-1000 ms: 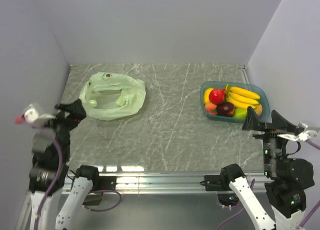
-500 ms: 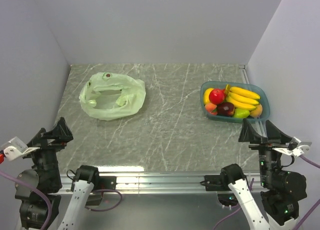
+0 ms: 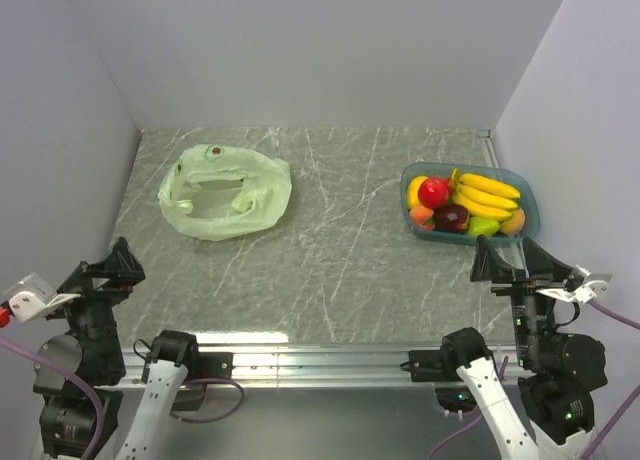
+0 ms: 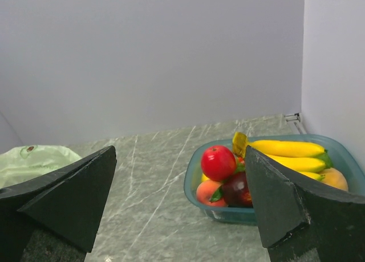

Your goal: Untie the knot of the plastic bag and take out the fruit

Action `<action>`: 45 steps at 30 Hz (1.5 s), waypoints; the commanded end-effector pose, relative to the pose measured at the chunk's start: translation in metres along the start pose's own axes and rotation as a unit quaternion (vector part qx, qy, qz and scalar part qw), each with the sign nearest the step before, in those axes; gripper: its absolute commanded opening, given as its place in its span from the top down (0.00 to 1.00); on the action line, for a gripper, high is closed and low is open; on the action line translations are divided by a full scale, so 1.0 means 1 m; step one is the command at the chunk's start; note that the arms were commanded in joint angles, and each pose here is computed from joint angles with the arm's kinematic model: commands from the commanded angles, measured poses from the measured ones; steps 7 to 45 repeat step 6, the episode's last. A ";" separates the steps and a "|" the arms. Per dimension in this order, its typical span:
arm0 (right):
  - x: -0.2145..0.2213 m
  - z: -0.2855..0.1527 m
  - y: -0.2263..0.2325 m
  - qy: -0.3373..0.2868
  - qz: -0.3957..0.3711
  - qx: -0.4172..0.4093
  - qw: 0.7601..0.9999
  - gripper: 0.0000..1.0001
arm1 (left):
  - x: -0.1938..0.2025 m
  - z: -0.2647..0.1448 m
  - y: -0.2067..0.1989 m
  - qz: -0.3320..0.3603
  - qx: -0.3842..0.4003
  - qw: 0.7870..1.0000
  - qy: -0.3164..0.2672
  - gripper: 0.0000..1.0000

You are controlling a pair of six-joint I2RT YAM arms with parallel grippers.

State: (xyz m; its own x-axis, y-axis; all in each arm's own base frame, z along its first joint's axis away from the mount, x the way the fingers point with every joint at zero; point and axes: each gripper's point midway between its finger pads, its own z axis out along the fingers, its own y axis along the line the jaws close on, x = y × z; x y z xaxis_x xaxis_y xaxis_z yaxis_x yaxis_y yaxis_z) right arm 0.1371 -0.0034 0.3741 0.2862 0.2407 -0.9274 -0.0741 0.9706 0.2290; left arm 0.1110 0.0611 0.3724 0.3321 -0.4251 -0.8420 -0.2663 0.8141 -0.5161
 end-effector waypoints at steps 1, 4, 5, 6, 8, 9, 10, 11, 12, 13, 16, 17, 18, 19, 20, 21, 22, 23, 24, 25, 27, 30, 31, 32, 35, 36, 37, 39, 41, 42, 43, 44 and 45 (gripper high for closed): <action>0.002 0.006 0.005 0.008 -0.005 -0.010 1.000 0.00 | 0.000 0.002 -0.001 -0.010 -0.001 1.000 -0.005 0.01; 0.000 0.006 0.005 0.005 -0.005 -0.010 1.000 0.00 | 0.003 0.004 -0.002 -0.012 0.000 1.000 -0.002 0.01; 0.002 0.007 0.005 0.006 -0.005 -0.010 1.000 0.00 | 0.003 0.004 -0.002 -0.013 -0.001 1.000 -0.002 0.01; 0.000 0.006 0.005 0.004 -0.005 -0.010 1.000 0.00 | 0.004 0.005 -0.001 -0.011 -0.002 1.000 -0.002 0.00; 0.000 0.006 0.005 0.004 -0.005 -0.010 1.000 0.00 | 0.004 0.005 -0.001 -0.011 -0.002 1.000 -0.002 0.00; 0.000 0.006 0.005 0.004 -0.005 -0.010 1.000 0.00 | 0.004 0.005 -0.001 -0.011 -0.002 1.000 -0.002 0.00; 0.000 0.006 0.005 0.004 -0.005 -0.010 1.000 0.00 | 0.004 0.005 -0.001 -0.011 -0.002 1.000 -0.002 0.00; 0.000 0.006 0.005 0.004 -0.005 -0.010 1.000 0.00 | 0.004 0.005 -0.001 -0.011 -0.002 1.000 -0.002 0.00; 0.000 0.006 0.005 0.004 -0.005 -0.010 1.000 0.00 | 0.004 0.005 -0.001 -0.011 -0.002 1.000 -0.002 0.00; 0.000 0.006 0.005 0.004 -0.005 -0.010 1.000 0.00 | 0.004 0.005 -0.001 -0.011 -0.002 1.000 -0.002 0.00; 0.000 0.006 0.005 0.004 -0.005 -0.010 1.000 0.00 | 0.004 0.005 -0.001 -0.011 -0.002 1.000 -0.002 0.00; 0.000 0.006 0.005 0.004 -0.005 -0.010 1.000 0.00 | 0.004 0.005 -0.001 -0.011 -0.002 1.000 -0.002 0.00; 0.000 0.006 0.005 0.004 -0.005 -0.010 1.000 0.00 | 0.004 0.005 -0.001 -0.011 -0.002 1.000 -0.002 0.00; 0.000 0.006 0.005 0.004 -0.005 -0.010 1.000 0.00 | 0.004 0.005 -0.001 -0.011 -0.002 1.000 -0.002 0.00; 0.000 0.006 0.005 0.004 -0.005 -0.010 1.000 0.00 | 0.004 0.005 -0.001 -0.011 -0.002 1.000 -0.002 0.00; 0.000 0.006 0.005 0.004 -0.005 -0.010 1.000 0.00 | 0.004 0.005 -0.001 -0.011 -0.002 1.000 -0.002 0.00; 0.000 0.006 0.005 0.004 -0.005 -0.010 1.000 0.00 | 0.004 0.005 -0.001 -0.011 -0.002 1.000 -0.002 0.00; 0.000 0.006 0.005 0.004 -0.005 -0.010 1.000 0.00 | 0.004 0.005 -0.001 -0.011 -0.002 1.000 -0.002 0.00; 0.000 0.006 0.005 0.004 -0.005 -0.010 1.000 0.00 | 0.004 0.005 -0.001 -0.011 -0.002 1.000 -0.002 0.00; 0.000 0.006 0.005 0.004 -0.005 -0.010 1.000 0.00 | 0.004 0.005 -0.001 -0.011 -0.002 1.000 -0.002 0.00; 0.000 0.006 0.005 0.004 -0.005 -0.010 1.000 0.00 | 0.004 0.005 -0.001 -0.011 -0.002 1.000 -0.002 0.00; 0.000 0.006 0.005 0.004 -0.005 -0.010 1.000 0.00 | 0.004 0.005 -0.001 -0.011 -0.002 1.000 -0.002 0.00; 0.000 0.006 0.005 0.004 -0.005 -0.010 1.000 0.00 | 0.004 0.005 -0.001 -0.011 -0.002 1.000 -0.002 0.00; 0.000 0.006 0.005 0.004 -0.005 -0.010 1.000 0.00 | 0.004 0.005 -0.001 -0.011 -0.002 1.000 -0.002 0.00; 0.000 0.006 0.005 0.004 -0.005 -0.010 1.000 0.00 | 0.004 0.005 -0.001 -0.011 -0.002 1.000 -0.002 0.00; 0.000 0.006 0.005 0.004 -0.005 -0.010 1.000 0.00 | 0.004 0.005 -0.001 -0.011 -0.002 1.000 -0.002 0.00; 0.000 0.006 0.005 0.004 -0.005 -0.010 1.000 0.00 | 0.004 0.005 -0.001 -0.011 -0.002 1.000 -0.002 0.00; 0.000 0.006 0.005 0.004 -0.005 -0.010 1.000 0.00 | 0.004 0.005 -0.001 -0.011 -0.002 1.000 -0.002 0.00; 0.000 0.006 0.005 0.004 -0.005 -0.010 1.000 0.00 | 0.004 0.005 -0.001 -0.011 -0.002 1.000 -0.002 0.00; 0.000 0.006 0.005 0.004 -0.005 -0.010 1.000 0.00 | 0.004 0.005 -0.001 -0.011 -0.002 1.000 -0.002 0.00; 0.000 0.006 0.005 0.004 -0.005 -0.010 1.000 0.00 | 0.004 0.005 -0.001 -0.011 -0.002 1.000 -0.002 0.00; 0.000 0.006 0.005 0.004 -0.005 -0.010 1.000 0.00 | 0.004 0.005 -0.001 -0.011 -0.002 1.000 -0.002 0.00; 0.000 0.006 0.005 0.004 -0.005 -0.010 1.000 0.00 | 0.004 0.005 -0.001 -0.011 -0.002 1.000 -0.002 0.00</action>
